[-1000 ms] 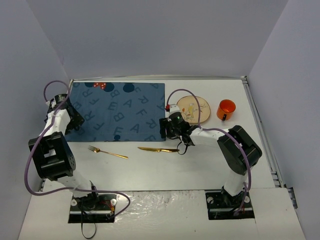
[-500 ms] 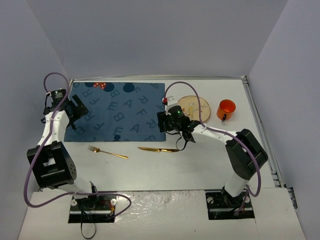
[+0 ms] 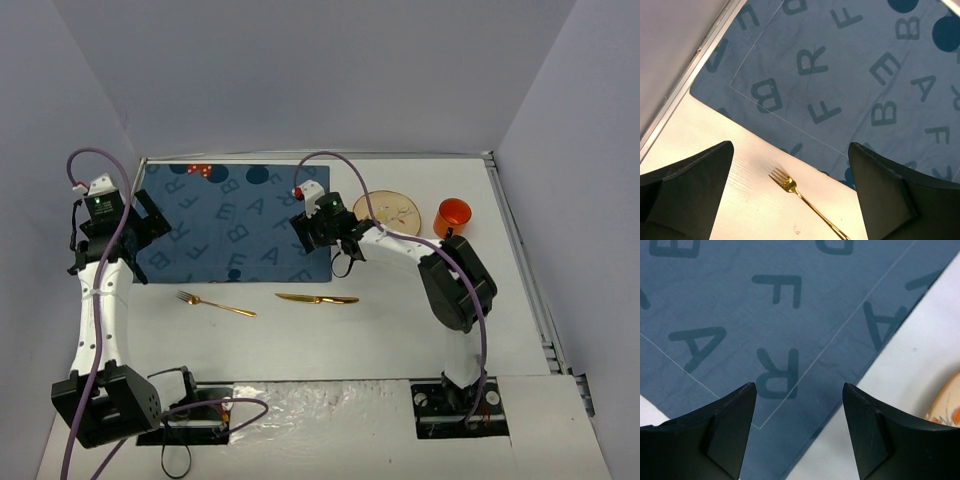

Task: Set the dinner table for one person

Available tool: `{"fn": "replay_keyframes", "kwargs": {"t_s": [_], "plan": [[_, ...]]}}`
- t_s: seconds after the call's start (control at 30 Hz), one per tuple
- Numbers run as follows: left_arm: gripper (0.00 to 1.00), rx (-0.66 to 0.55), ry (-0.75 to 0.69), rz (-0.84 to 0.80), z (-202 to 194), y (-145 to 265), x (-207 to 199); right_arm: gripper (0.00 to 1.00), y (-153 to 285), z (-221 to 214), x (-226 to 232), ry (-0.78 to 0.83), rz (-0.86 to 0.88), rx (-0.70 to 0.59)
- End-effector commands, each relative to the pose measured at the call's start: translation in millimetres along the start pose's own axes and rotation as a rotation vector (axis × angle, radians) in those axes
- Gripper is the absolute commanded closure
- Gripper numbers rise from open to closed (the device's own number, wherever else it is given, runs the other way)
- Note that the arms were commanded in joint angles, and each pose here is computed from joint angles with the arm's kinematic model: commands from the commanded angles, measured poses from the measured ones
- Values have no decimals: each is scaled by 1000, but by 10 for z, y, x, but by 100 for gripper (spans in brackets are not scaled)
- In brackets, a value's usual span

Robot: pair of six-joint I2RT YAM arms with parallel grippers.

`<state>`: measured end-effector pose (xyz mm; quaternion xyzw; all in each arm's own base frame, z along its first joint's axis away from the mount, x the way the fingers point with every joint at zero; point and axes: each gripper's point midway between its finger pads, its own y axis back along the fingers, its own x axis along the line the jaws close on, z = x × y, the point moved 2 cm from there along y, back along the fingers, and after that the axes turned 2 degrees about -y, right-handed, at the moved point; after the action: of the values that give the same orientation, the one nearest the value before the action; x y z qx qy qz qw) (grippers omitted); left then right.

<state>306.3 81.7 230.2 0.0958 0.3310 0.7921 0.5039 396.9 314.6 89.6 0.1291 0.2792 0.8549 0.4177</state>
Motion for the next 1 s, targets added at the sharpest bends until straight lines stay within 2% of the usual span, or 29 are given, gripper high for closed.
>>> {"fn": "replay_keyframes", "kwargs": {"t_s": [0.0, 0.23, 0.53, 0.83, 0.97], "plan": [[3, -3, -17, 33, 52, -19, 52, 31, -146, 245, 64, 72, 76, -54], [3, -19, -15, 28, 62, 19, 53, 30, -381, -14, 63, 107, 103, 10], [3, -17, -9, 22, 64, 14, 55, 30, -475, -202, -120, 126, 120, 67], [3, -13, -6, 26, 53, 4, 68, 29, -507, -192, -170, 130, 117, 74], [3, -13, -3, 28, 60, -3, 75, 28, -394, 36, -168, 108, 116, 26]]}}
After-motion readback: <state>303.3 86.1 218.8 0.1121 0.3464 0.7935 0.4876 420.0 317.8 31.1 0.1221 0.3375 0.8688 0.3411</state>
